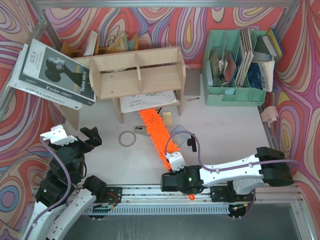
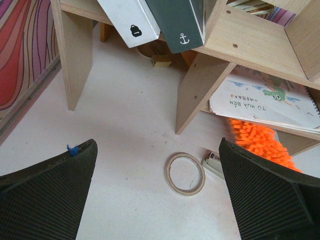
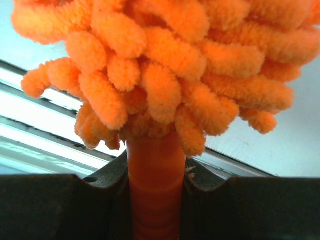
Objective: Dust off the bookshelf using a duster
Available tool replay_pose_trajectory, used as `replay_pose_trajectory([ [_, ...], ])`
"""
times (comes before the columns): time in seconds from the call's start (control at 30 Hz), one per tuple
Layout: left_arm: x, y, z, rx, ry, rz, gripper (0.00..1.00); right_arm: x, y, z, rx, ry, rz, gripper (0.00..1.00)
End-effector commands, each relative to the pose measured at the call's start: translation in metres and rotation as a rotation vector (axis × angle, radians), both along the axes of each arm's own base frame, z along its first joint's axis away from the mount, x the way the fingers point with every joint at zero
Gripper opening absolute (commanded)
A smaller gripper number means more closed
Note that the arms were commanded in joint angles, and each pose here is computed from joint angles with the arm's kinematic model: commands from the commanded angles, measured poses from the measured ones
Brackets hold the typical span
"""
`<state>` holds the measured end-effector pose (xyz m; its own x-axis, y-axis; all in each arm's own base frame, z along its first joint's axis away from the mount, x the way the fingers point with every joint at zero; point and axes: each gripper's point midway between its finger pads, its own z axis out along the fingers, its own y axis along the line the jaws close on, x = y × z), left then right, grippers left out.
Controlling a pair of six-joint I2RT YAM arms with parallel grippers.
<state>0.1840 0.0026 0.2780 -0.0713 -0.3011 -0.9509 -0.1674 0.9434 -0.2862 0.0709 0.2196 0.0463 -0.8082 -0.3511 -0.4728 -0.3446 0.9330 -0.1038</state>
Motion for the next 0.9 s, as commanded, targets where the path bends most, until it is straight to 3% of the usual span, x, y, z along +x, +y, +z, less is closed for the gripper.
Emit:
replay_pose_trajectory([
  [0.0, -0.003, 0.003, 0.006, -0.013, -0.018, 0.011, 0.98, 0.017, 0.051, 0.020, 0.083, -0.087, 0.121, 0.00],
  [0.27, -0.003, 0.005, 0.006, -0.014, -0.020, 0.015, 0.98, 0.018, 0.078, 0.020, 0.092, -0.087, 0.192, 0.00],
  [0.67, -0.002, 0.002, 0.005, -0.012, -0.016, 0.008, 0.98, 0.013, 0.014, 0.001, 0.035, -0.052, -0.048, 0.00],
  [0.87, -0.002, 0.003, 0.005, -0.013, -0.017, 0.009, 0.98, 0.018, 0.048, 0.010, 0.074, -0.072, 0.053, 0.00],
])
